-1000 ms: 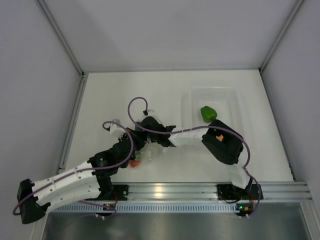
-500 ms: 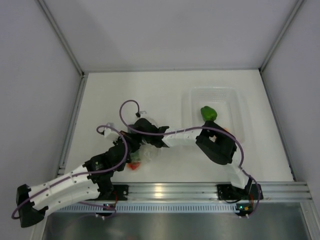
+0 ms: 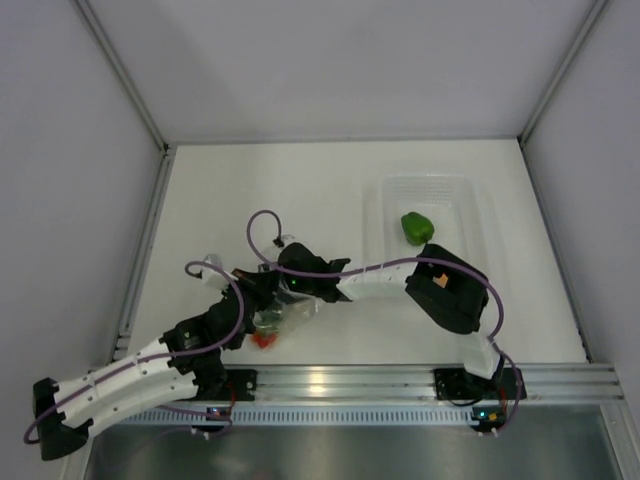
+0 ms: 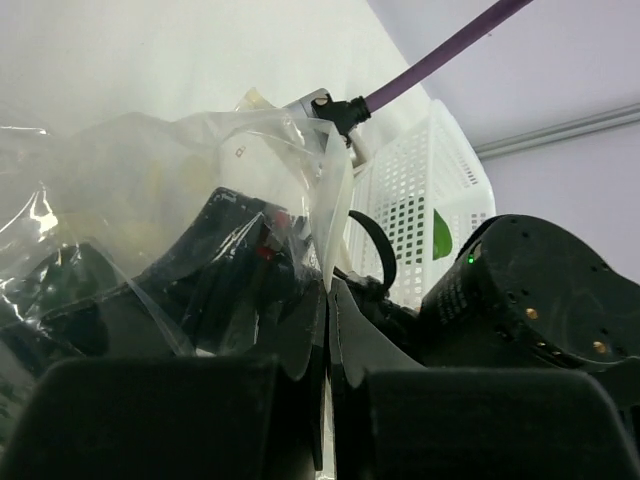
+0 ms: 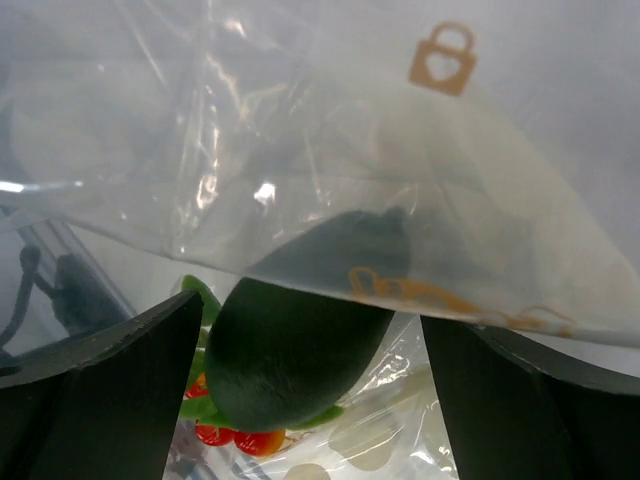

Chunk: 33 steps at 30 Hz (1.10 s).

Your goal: Open the zip-top bag and remove the fake food

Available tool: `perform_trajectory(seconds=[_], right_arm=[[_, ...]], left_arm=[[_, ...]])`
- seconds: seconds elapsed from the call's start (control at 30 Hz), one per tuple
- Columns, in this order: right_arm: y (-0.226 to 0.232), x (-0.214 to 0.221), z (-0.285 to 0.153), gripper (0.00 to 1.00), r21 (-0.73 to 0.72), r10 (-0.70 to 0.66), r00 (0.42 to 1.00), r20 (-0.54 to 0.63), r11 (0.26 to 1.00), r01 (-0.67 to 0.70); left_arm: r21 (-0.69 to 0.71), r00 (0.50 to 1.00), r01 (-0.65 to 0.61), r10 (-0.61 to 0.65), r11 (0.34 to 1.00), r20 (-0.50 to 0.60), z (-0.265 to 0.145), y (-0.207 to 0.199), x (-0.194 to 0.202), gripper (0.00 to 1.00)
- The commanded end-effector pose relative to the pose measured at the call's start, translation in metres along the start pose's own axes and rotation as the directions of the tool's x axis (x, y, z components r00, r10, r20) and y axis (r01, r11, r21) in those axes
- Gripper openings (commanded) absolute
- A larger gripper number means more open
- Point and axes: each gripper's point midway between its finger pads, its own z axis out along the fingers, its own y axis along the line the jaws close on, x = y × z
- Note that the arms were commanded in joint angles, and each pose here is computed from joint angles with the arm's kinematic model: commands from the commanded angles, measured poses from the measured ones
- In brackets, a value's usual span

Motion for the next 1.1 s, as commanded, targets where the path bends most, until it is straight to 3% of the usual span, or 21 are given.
perform_trajectory(seconds=[0.0, 0.3, 0.37, 0.63, 1.07], right_arm=[[0.036, -0.001, -0.014, 0.92, -0.092, -0.059, 0.998, -0.018, 0.994, 0.058], [0.0, 0.03, -0.001, 0.84, 0.108, -0.146, 0.987, -0.064, 0.982, 0.152], [-0.011, 0.032, 0.003, 0.74, 0.146, -0.137, 0.989, -0.061, 0.979, 0.145], [-0.007, 0.004, -0.018, 0.49, 0.181, -0.161, 0.986, 0.044, 0.972, 0.151], [0.009, -0.061, -0.091, 0.46, 0.178, -0.221, 0.954, 0.2, 0.966, 0.186]], left_arm=[[0.004, 0.998, 0.053, -0.053, 0.999, 0.027, 0.002, 0.003, -0.002, 0.0], [-0.005, 0.997, 0.068, -0.067, 0.998, 0.043, 0.002, 0.01, -0.003, 0.0], [0.001, 0.996, 0.071, -0.071, 0.997, 0.047, 0.001, 0.009, -0.005, 0.0], [0.02, 0.996, 0.058, -0.06, 0.998, 0.061, -0.002, 0.005, -0.012, 0.0], [0.028, 0.998, 0.036, -0.038, 0.999, 0.057, -0.003, 0.003, -0.012, 0.0]])
